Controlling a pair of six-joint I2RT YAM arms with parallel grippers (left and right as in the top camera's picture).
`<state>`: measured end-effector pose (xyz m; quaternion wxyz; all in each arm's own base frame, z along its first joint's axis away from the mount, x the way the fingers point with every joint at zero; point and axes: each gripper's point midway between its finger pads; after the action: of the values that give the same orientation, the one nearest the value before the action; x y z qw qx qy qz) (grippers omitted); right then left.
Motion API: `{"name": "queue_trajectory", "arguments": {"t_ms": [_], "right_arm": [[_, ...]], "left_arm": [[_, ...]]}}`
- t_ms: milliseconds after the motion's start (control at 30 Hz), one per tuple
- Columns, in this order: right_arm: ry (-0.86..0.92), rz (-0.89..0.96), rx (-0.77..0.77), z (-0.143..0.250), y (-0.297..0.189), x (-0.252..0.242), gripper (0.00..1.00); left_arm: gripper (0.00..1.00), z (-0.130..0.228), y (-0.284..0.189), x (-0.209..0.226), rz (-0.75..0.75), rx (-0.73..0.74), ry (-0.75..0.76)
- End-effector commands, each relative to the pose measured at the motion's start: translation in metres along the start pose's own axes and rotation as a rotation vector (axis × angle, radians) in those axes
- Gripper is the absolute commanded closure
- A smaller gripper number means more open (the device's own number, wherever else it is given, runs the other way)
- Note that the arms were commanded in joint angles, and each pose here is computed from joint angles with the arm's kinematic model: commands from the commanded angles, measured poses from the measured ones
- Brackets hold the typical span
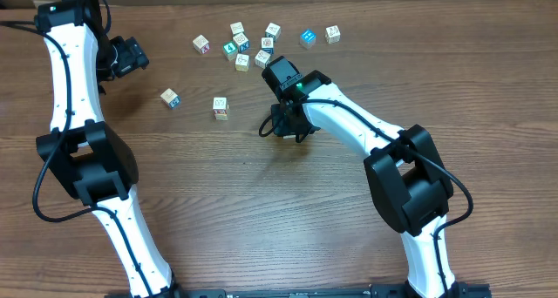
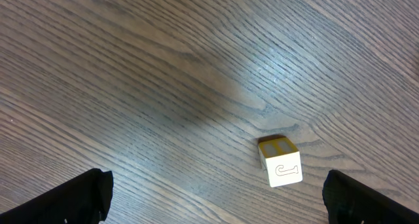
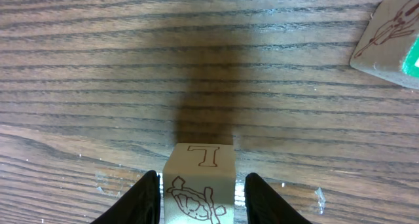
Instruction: Form a tower
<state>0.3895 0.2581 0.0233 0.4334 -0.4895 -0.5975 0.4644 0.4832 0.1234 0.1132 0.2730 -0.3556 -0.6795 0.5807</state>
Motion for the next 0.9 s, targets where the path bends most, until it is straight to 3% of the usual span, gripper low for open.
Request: {"name": "queue_trajectory", "arguments": {"t_ms": [0, 433, 667, 867], "right_arm": [[0.002, -0.015, -0.018, -0.0024, -0.0092, 0.0018, 0.61], [0.002, -0.016, -0.018, -0.0023, -0.0092, 0.0018, 0.62], [0.002, -0.015, -0.018, -0.0024, -0.0092, 0.0018, 0.56], [0.002, -0.015, -0.018, -0.0022, -0.0092, 0.0017, 0.56]], "left_arm": [[0.0, -0.0057, -0.0136, -0.0017, 0.013, -0.036, -0.022], [0.01, -0.0057, -0.0136, -0.0017, 0.013, -0.036, -0.022], [0.0, -0.0057, -0.0136, -0.0017, 0.013, -0.036, -0.022], [0.01, -0.0057, -0.0136, -0.0017, 0.013, -0.036, -0.022]]}}
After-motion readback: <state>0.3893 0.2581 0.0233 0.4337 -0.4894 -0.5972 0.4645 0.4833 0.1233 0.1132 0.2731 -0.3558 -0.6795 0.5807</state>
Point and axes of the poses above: each gripper's point midway between its finger pads, its own y axis out along the fingers, its own x axis along the line the jaws close on, z = x × y, and after that the axes turned 2 degrees about -y, right-handed
